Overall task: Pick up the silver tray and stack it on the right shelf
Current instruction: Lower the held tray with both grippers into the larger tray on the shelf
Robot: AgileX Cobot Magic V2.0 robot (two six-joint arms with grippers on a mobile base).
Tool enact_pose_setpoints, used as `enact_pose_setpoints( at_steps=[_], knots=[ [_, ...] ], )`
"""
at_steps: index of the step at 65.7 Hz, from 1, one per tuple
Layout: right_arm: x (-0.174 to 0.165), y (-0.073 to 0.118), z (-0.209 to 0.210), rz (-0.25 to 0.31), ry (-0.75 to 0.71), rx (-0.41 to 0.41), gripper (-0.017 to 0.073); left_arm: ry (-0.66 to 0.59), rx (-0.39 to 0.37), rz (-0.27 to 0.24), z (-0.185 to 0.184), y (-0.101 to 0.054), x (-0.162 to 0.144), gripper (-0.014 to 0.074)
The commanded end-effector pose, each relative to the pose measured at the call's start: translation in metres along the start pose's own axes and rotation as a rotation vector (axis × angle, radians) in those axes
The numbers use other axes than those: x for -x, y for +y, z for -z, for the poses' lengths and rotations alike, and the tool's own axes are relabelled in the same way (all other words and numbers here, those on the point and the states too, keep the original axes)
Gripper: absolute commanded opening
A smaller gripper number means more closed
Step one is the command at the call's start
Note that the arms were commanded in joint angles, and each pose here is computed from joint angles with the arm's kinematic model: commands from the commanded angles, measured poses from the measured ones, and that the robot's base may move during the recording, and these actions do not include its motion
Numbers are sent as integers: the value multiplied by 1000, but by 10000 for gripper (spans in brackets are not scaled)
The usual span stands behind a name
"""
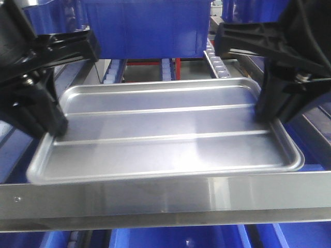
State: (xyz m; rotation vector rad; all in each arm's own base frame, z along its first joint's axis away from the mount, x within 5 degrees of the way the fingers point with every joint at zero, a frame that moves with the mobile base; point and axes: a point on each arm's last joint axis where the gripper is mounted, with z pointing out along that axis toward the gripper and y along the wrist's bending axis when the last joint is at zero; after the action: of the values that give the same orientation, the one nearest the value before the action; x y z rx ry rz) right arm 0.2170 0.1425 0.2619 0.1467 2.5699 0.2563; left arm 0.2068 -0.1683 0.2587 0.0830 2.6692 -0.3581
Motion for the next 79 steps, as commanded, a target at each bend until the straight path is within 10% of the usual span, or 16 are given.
enact_pose_setpoints(
  at_steps=[1,28,79],
  knots=[
    [25,5,-1,49,-75,5,70,-70,-12,-32,2,-1,23,-100],
    [73,15,-61,-8,-91,-19,72,-63,9,-32,-59,-18,74,-99],
    [76,14,-69,-14,-89,-24,72,-31,17,-20,-78,-22,78,-100]
  ],
)
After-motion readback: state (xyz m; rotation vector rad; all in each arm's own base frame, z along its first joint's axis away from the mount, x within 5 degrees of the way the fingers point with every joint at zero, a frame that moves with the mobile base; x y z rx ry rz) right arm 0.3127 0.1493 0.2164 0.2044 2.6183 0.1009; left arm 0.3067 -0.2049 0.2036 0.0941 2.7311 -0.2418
